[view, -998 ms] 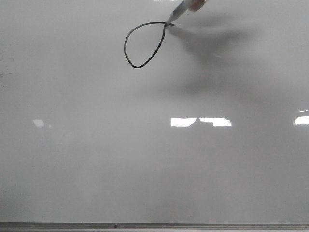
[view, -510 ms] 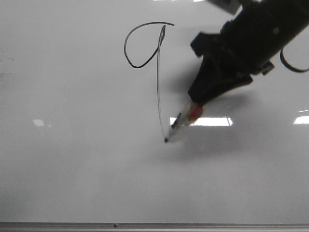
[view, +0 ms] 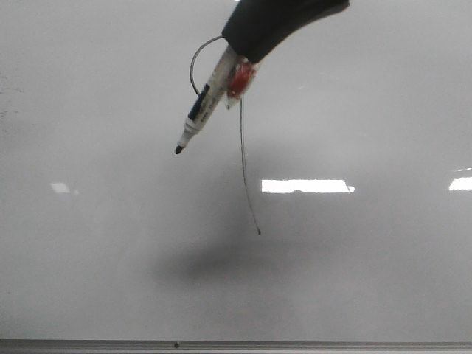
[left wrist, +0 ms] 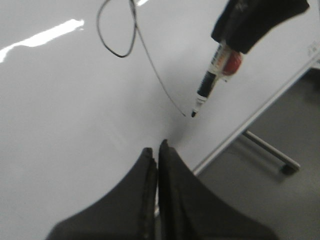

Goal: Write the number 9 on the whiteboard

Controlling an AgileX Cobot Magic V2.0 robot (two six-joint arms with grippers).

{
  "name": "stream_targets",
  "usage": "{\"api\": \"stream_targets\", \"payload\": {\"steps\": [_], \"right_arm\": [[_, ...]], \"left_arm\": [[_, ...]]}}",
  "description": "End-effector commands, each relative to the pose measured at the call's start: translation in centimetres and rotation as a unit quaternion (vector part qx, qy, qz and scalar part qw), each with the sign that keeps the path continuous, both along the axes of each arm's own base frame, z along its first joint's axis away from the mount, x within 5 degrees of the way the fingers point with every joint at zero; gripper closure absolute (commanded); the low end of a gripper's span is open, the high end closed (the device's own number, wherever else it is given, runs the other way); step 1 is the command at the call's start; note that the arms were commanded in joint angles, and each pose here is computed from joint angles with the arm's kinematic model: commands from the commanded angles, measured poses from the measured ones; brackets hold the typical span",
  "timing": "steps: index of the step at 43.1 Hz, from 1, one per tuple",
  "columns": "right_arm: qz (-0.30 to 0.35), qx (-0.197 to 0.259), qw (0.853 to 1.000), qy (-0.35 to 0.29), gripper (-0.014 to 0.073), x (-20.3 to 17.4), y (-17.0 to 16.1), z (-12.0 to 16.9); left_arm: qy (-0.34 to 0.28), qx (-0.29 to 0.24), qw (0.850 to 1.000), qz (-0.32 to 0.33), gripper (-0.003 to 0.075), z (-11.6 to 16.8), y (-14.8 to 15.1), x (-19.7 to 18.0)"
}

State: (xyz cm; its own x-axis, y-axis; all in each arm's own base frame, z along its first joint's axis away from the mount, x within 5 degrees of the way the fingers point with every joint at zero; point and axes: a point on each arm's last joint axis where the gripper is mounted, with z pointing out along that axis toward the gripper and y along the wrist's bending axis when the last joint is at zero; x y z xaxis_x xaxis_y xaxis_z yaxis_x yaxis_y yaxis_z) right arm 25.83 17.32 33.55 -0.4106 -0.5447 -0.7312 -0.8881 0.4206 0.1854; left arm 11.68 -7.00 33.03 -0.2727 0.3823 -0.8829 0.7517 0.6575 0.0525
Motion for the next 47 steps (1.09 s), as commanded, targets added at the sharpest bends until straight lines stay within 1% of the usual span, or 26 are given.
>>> {"api": "stream_targets", "payload": {"steps": [1, 2, 3, 5, 7, 9, 11, 17, 24, 28, 34, 45, 47], "right_arm": [[0.051, 0.023, 0.998, -0.038, 0.0654, -1.3, 0.1, 3.6], [0.063, 0.024, 0.997, -0.039, 0.0654, -1.5, 0.1, 3.9], [0.072, 0.026, 0.996, -0.04, 0.0654, -1.7, 0.3, 4.2], [0.089, 0.032, 0.995, -0.039, 0.0654, -2.0, 0.4, 4.7], [0.107, 0.042, 0.993, -0.039, 0.0654, -2.4, 0.6, 5.2], [0.12, 0.054, 0.991, -0.037, 0.0654, -2.7, 0.9, 5.6], [0.136, 0.059, 0.988, -0.035, 0.0654, -3.1, 1.1, 5.9], [0.178, 0.061, 0.982, -0.022, 0.0654, -4.4, 2.1, 6.2], [0.207, 0.062, 0.976, -0.02, 0.0654, -5.5, 3.1, 6.3], [0.214, 0.062, 0.975, -0.019, 0.0654, -5.8, 3.4, 6.3], [0.216, 0.062, 0.974, -0.018, 0.0654, -5.9, 3.4, 6.3], [0.218, 0.062, 0.974, -0.016, 0.065, -5.9, 3.4, 6.3], [0.214, 0.064, 0.975, -0.019, 0.0632, -5.8, 3.5, 6.3]], "left_arm": [[-0.002, -0.017, 0.999, -0.035, 0.0503, 1.6, -0.7, 0.6], [0.0, -0.012, 0.999, -0.047, 0.0428, 1.8, -0.8, 0.7], [0.004, -0.012, 0.998, -0.056, 0.037, 1.8, -1.0, 1.0], [0.01, -0.024, 0.997, -0.072, 0.023, 2.1, -1.4, 1.4], [0.011, -0.033, 0.994, -0.102, 0.0155, 2.2, -2.1, 1.6], [0.006, -0.033, 0.99, -0.135, 0.0132, 2.2, -2.8, 1.9], [0.011, -0.035, 0.987, -0.159, 0.0136, 2.1, -3.5, 2.1], [0.028, -0.031, 0.977, -0.21, 0.0188, 2.1, -5.6, 2.6], [0.038, -0.029, 0.966, -0.253, 0.0277, 2.0, -7.3, 2.3], [0.039, -0.028, 0.964, -0.263, 0.0347, 2.0, -7.6, 2.0], [0.039, -0.028, 0.963, -0.264, 0.0473, 2.0, -7.6, 2.0], [0.039, -0.027, 0.964, -0.263, 0.0741, 1.9, -7.6, 2.0], [0.039, -0.027, 0.964, -0.263, 0.0739, 1.9, -7.6, 2.0]]}}
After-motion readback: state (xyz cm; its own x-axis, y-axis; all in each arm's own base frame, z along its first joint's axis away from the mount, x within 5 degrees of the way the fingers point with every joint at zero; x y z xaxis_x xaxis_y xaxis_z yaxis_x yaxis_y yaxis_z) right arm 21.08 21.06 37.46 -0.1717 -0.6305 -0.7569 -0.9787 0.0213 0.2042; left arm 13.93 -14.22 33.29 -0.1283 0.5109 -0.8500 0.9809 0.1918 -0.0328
